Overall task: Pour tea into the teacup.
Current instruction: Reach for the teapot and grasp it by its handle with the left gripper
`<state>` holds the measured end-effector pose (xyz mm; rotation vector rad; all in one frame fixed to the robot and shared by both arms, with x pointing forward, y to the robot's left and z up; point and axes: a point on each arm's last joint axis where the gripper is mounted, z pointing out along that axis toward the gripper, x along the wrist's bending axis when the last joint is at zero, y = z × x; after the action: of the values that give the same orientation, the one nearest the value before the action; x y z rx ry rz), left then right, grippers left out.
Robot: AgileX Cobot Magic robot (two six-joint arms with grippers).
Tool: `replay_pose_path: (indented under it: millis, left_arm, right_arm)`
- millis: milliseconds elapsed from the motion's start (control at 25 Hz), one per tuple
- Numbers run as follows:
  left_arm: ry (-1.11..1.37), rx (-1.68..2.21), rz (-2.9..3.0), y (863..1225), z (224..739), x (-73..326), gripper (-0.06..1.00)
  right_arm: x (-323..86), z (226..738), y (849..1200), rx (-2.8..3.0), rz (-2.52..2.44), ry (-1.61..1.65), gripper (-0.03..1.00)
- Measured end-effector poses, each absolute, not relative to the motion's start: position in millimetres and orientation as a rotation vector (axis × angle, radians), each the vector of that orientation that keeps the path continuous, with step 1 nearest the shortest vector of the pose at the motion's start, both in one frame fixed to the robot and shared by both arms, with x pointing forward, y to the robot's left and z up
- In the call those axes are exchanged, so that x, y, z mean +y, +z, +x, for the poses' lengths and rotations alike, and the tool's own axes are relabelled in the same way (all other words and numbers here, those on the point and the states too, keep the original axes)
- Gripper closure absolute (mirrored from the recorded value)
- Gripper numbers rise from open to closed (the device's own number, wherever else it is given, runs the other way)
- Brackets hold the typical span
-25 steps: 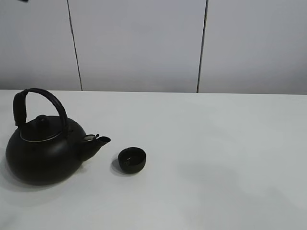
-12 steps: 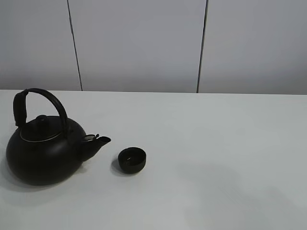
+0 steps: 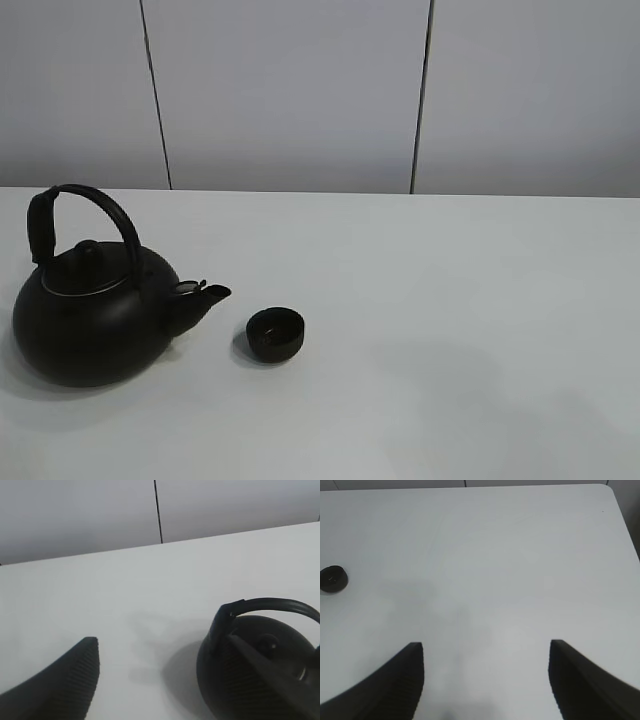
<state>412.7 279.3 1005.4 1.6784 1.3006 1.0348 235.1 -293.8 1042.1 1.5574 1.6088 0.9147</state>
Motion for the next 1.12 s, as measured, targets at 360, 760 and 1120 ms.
replay_pose_path:
  millis: [360,760,1120]
  left_arm:
    - [0.997,1.23,1.672,971.2,426.0,271.2,0.45]
    - [0.807,1.161,1.613,926.9,456.0,258.0,0.45]
    - [0.751,1.103,1.586,909.2,464.8,266.5,0.45]
  right_arm:
    - [-293.8,235.1,1042.1,1.608,1.557,0.915,0.48]
    - [-293.8,235.1,1042.1,1.608,1.557,0.915,0.48]
    - [-293.8,235.3,1042.4,1.606,1.555,0.917,0.48]
